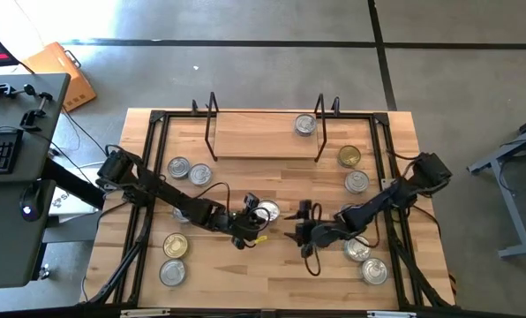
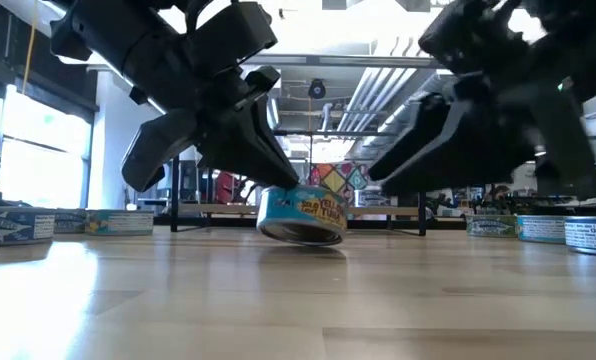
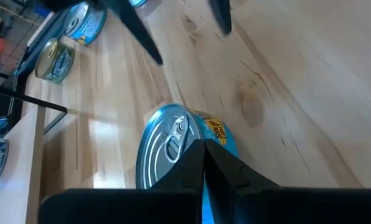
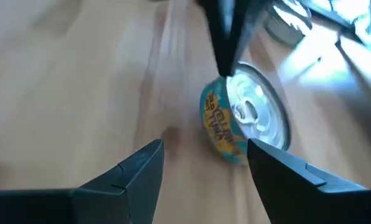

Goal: Stack canned seafood by type on shelf
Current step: Put the light blue tuna can on the shelf

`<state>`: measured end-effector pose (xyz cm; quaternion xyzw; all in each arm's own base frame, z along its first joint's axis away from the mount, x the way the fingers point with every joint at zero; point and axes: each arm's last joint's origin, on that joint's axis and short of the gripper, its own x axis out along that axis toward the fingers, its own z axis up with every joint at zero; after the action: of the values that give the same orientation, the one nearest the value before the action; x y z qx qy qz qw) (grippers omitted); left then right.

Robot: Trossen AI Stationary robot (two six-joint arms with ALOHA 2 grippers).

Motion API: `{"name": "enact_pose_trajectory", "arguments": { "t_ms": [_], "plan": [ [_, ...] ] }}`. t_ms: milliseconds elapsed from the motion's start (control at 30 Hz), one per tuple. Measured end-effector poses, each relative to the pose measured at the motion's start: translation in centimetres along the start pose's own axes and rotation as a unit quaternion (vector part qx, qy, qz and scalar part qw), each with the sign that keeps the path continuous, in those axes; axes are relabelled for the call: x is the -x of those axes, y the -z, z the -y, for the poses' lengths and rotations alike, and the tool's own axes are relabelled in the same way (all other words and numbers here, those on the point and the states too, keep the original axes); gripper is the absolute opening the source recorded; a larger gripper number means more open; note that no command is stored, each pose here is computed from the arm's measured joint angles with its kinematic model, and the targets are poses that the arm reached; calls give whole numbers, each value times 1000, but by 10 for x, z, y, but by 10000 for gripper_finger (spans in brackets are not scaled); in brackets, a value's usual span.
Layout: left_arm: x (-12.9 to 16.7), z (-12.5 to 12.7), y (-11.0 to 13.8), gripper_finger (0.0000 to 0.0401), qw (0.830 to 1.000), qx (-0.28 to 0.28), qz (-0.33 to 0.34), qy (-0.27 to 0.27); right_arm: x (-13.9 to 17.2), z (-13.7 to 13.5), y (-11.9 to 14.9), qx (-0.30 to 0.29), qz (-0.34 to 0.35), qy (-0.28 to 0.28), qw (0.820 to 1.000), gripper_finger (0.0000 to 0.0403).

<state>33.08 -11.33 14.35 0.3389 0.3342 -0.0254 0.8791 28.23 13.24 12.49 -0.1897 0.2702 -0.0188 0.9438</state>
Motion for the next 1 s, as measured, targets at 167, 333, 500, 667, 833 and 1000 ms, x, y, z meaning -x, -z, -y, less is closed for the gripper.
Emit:
{"name": "enact_pose_trajectory", "arguments": {
  "t_ms": [167,333,500,667,833,1000],
  "plan": [
    [0,-1,0,0,1000,3,1,-2,-19,8,-9,113,-6,14,994,224],
    [-2,-6,-1,0,999,36,7,-11,-37,12,-14,166,-41,18,985,224],
    [-4,-11,-1,0,998,61,14,-19,-54,12,-13,187,-85,49,978,224],
    [-4,-12,-3,0,997,63,26,-25,-61,10,-12,191,-98,80,974,220],
    [-2,-9,-6,0,997,65,31,-25,-61,10,-12,158,-99,97,978,159],
    [1,-6,-6,0,996,62,11,-61,-61,11,-13,133,-94,106,981,110]
  ]
}}
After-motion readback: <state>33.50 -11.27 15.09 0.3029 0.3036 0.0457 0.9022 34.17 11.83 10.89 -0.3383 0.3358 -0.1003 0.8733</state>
